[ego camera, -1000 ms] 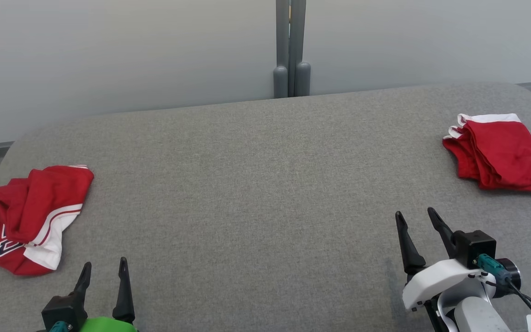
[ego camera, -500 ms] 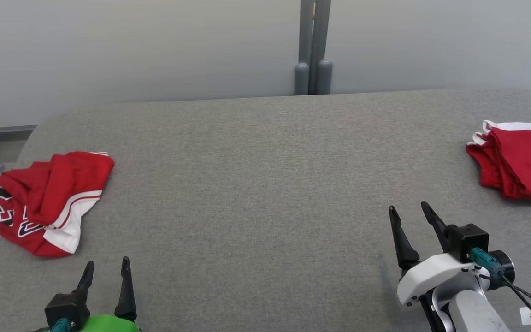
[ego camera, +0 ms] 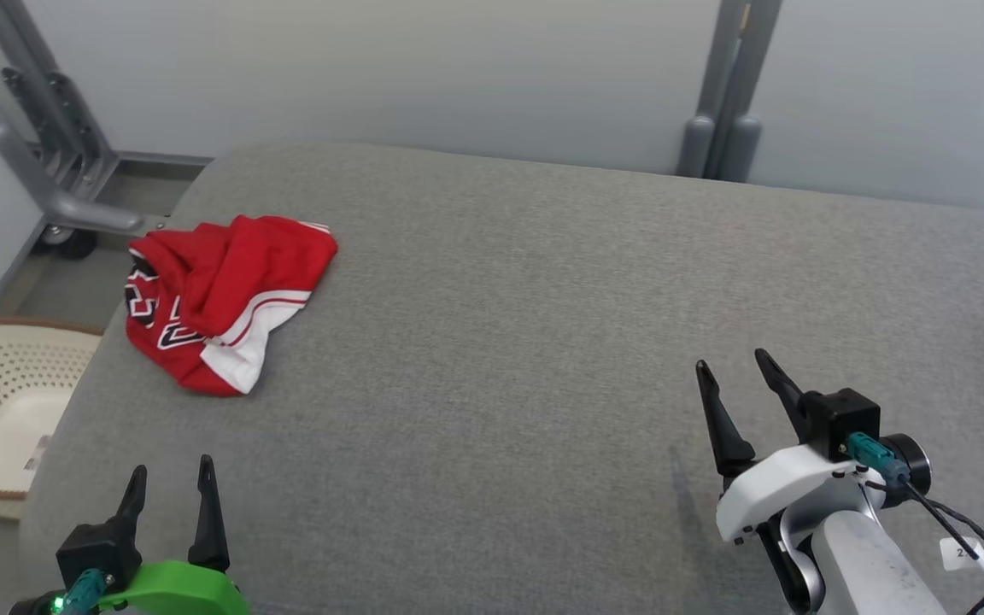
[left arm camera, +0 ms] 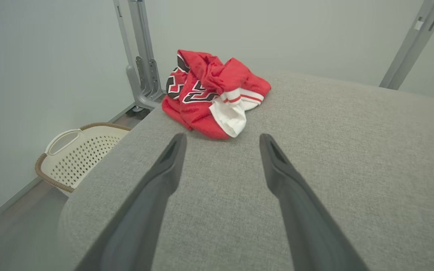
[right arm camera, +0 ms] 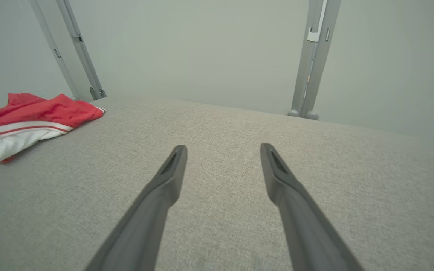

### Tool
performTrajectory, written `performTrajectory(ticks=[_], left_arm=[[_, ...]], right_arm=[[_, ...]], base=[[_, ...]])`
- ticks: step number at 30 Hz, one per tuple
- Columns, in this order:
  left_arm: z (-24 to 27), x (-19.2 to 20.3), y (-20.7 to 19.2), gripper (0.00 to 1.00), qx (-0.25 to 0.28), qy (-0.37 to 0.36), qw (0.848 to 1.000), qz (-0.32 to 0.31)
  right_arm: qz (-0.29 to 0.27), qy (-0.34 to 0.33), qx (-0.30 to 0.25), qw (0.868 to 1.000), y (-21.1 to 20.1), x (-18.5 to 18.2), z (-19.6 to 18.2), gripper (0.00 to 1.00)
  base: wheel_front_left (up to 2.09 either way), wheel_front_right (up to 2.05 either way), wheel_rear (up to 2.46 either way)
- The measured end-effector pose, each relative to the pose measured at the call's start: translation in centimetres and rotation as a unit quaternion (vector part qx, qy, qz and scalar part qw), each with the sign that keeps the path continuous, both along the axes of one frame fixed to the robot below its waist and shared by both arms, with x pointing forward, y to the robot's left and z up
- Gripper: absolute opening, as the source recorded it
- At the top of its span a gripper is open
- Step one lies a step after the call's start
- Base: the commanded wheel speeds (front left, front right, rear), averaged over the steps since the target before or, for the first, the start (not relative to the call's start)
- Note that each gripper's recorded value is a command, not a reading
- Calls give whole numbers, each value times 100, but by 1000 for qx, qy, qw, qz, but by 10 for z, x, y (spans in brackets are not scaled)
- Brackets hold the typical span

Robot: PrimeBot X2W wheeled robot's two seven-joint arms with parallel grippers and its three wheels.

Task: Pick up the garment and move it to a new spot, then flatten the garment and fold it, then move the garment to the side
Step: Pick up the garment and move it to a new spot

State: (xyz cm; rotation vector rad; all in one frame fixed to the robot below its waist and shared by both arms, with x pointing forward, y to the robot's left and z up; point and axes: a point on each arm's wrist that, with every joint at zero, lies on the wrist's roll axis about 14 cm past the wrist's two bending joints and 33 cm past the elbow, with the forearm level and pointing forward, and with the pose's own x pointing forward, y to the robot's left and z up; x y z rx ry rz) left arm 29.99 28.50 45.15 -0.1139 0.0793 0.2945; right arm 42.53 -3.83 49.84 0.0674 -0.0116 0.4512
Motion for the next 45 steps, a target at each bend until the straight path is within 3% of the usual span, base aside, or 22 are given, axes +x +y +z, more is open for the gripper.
performTrajectory(ticks=[17, 23, 35, 45], left_arm=[[-13, -99, 69, 100, -13, 19, 987, 161], [-14, -116, 80, 100, -13, 24, 980, 195], [-20, -108, 67, 100, -25, 28, 984, 174], [4, -57, 63, 100, 1, 5, 994, 112]], right_arm=[[170, 20, -3, 985, 124, -16, -12, 100], [194, 25, 0, 981, 142, -15, -16, 100], [183, 28, -1, 983, 136, -12, -17, 100], [165, 30, -9, 986, 122, -7, -24, 100]], base=[[0, 0, 0], [0, 0, 0], [0, 0, 0], [0, 0, 0]])
